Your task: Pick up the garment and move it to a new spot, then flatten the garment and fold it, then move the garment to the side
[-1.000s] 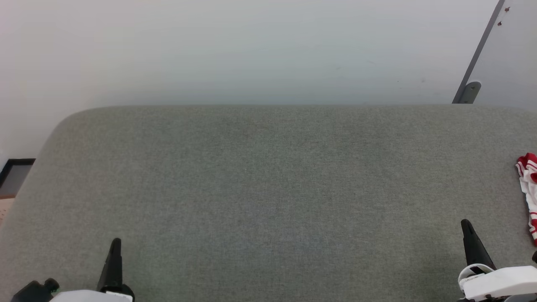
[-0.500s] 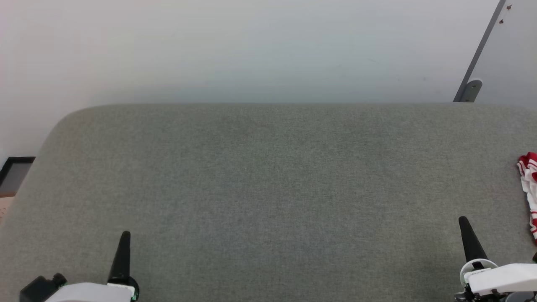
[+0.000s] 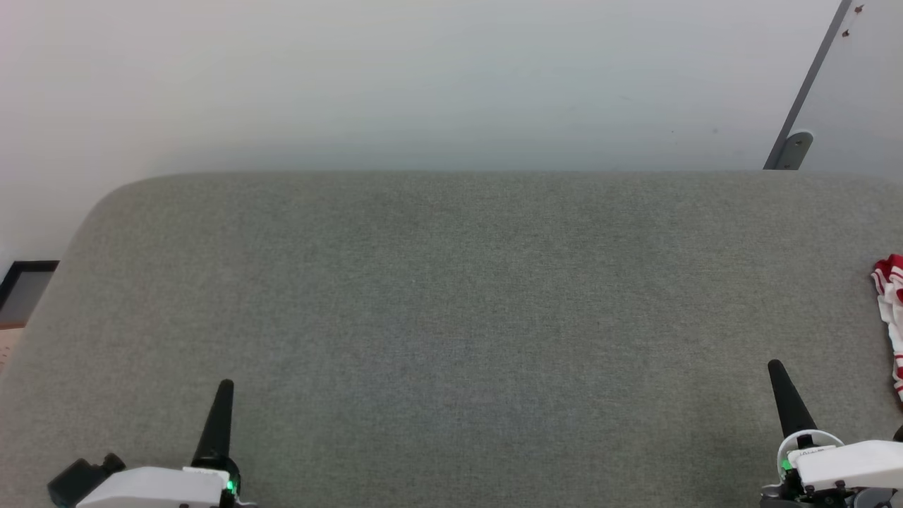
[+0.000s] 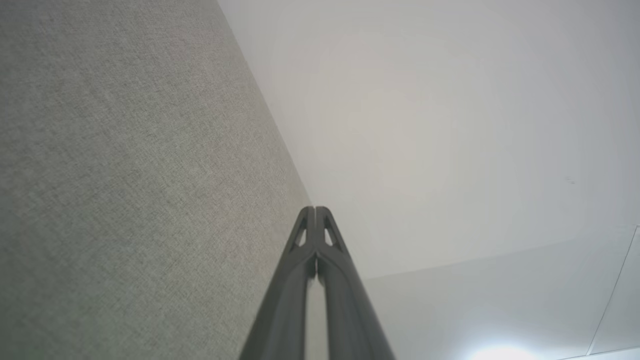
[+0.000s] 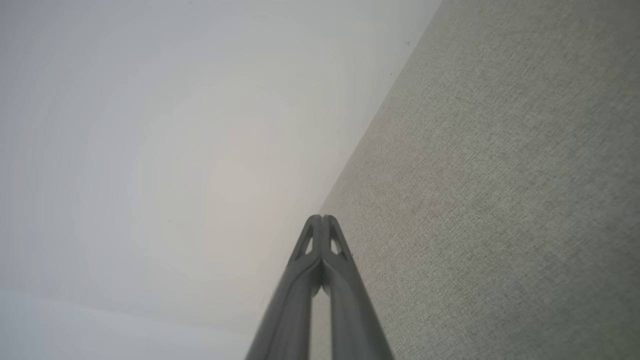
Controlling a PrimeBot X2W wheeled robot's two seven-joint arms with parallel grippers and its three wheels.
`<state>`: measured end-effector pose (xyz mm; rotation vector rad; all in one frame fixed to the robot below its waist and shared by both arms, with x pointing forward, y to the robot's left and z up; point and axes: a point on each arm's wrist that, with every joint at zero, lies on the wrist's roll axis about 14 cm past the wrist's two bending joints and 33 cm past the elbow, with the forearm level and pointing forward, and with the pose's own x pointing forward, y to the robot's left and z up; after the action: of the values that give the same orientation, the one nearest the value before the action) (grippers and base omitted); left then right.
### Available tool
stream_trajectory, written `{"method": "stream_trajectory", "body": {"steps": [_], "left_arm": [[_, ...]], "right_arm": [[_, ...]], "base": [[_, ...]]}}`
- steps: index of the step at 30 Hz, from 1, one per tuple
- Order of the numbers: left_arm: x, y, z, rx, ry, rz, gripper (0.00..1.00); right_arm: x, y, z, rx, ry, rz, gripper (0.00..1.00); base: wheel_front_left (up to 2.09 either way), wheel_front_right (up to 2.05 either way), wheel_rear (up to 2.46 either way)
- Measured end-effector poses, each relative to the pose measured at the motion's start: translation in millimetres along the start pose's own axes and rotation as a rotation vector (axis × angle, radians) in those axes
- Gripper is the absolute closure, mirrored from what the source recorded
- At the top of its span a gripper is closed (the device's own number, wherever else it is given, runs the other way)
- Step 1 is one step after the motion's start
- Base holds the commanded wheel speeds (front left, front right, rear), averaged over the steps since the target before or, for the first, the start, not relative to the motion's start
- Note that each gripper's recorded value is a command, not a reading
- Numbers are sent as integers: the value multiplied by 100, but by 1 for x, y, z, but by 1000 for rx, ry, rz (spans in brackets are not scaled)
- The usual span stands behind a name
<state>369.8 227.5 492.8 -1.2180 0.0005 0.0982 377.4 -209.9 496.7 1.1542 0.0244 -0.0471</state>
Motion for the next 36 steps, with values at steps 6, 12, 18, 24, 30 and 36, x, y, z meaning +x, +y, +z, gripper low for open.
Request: {"method": "stream_trajectory", "body": {"steps": [6,12,18,24,30,36], "left_arm": [[2,-3,-3,-53,9,-7,100],[5,-6,-6,-99,17,-15,100],[7,-8,-10,-147,28,-20,100],[9,-12,-13,-193,36,-29,100],[10,-14,-16,-235,46,-34,100],[12,-17,-18,-276,53,-41,100]], "right_arm": [[2,2,0,61,1,6,100],[3,3,-1,120,3,9,100],[4,5,-2,170,7,13,100],[6,6,-3,224,10,19,100],[6,7,-4,276,11,21,100],[7,8,-5,327,14,26,100]], "base": [[0,0,0],[0,0,0],[0,0,0],[0,0,0],[0,0,0],[0,0,0]]}}
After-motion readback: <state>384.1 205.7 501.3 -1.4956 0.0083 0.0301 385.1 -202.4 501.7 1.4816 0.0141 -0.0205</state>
